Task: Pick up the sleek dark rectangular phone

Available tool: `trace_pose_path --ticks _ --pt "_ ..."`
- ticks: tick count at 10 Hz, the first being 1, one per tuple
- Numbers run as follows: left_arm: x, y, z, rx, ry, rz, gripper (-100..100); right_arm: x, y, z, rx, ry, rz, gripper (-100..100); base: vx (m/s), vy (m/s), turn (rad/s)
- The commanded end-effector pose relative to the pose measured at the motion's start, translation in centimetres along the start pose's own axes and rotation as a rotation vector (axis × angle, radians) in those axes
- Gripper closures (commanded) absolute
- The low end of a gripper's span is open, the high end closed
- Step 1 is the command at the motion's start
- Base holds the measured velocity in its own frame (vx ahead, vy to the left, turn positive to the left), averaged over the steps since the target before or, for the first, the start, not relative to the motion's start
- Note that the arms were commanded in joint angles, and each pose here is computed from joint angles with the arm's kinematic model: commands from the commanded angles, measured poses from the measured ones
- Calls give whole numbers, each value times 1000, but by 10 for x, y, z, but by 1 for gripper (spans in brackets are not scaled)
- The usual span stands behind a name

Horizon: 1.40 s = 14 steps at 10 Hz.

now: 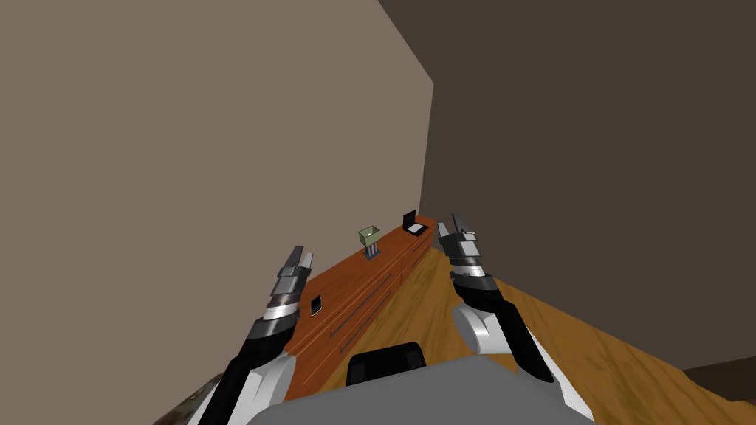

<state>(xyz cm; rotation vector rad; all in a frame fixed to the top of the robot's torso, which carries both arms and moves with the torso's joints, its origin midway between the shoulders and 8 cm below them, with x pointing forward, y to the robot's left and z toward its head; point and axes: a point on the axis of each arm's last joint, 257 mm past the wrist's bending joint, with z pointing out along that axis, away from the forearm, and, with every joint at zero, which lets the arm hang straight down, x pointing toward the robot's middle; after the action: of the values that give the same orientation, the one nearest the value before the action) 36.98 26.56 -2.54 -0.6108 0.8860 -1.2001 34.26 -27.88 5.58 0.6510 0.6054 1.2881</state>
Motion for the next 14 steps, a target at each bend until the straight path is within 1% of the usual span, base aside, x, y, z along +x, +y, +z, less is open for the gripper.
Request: trace_pose_path --ticks 1,2,3,5,6,8,9,10,11,12,13,14 --pt "1 13 -3 -45 14 4 -100 0 0 0 0 0 0 0 -22 10 -72" --pt "1 37 -10 -112 35 9 -100 0 0 0 0 0 0 0 -30 9 -171" --pt "2 39 -10 -120 37 9 -100 0 0 0 0 0 0 0 -29 12 -66" --pt "0 88 -29 -260 76 22 -100 0 0 0 0 0 0 0 -43 15 -195" --pt "1 94 -31 -284 81 22 -100 0 0 0 0 0 0 0 -39 25 -83" --pt "-4 144 -56 -437 117 36 -100 0 0 0 0 0 0 0 -41 18 -257" --pt "-3 151 -61 -461 121 37 -100 0 0 0 0 0 0 0 -40 25 -85" --pt "-7 172 -74 -528 136 44 -100 0 0 0 0 0 0 0 -37 15 -193" --pt "-7 180 -79 -553 139 45 -100 0 0 0 0 0 0 0 -28 24 -95" --pt "-12 203 -96 -633 154 52 -100 0 0 0 0 0 0 0 -28 29 -213" --pt "-13 207 -100 -647 155 53 -100 0 0 0 0 0 0 0 -26 29 -106" --pt "-19 227 -116 -717 166 59 -100 0 0 0 0 0 0 0 -30 31 -214"
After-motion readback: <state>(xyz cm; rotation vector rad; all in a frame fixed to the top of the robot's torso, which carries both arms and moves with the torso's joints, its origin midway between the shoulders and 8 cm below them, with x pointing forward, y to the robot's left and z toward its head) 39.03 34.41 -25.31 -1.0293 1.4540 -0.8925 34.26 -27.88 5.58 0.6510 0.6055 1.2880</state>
